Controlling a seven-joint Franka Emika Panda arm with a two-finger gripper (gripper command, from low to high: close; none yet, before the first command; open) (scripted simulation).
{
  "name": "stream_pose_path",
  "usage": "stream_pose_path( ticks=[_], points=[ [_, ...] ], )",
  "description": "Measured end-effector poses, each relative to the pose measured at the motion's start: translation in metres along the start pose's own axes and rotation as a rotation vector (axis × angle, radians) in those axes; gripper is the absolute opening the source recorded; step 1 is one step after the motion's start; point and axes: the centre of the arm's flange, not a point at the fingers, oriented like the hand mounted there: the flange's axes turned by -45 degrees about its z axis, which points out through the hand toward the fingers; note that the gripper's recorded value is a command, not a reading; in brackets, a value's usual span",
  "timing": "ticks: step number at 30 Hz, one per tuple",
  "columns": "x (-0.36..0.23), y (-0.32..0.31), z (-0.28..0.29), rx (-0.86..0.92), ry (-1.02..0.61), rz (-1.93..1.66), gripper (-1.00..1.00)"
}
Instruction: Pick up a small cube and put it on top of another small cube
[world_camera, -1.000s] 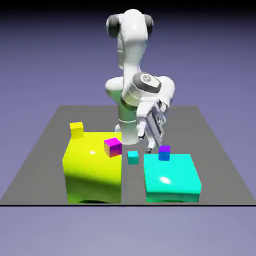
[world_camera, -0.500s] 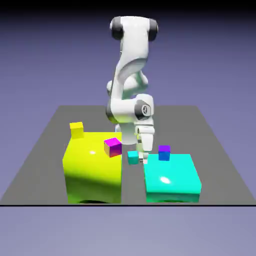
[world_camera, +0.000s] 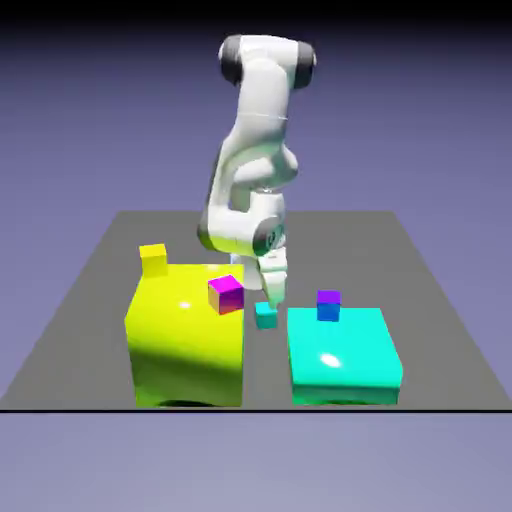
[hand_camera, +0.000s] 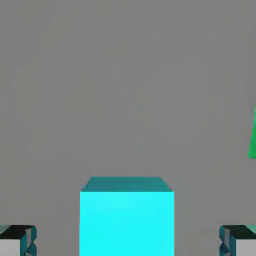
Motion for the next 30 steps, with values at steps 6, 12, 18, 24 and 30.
stream_pose_path(
  ticks=[6, 12, 18, 24, 30],
  points=[
    [0.001, 0.0, 0.016, -0.013, 0.001, 0.0, 0.0],
    [-0.001, 0.001, 0.03, -0.009, -0.012, 0.003, 0.0],
    [-0.007, 0.001, 0.043, 0.017, -0.03, 0.007, 0.0],
    [-0.007, 0.001, 0.043, 0.016, -0.029, 0.007, -1.0],
    [-0.001, 0.001, 0.03, -0.009, -0.012, 0.003, -1.0]
  ],
)
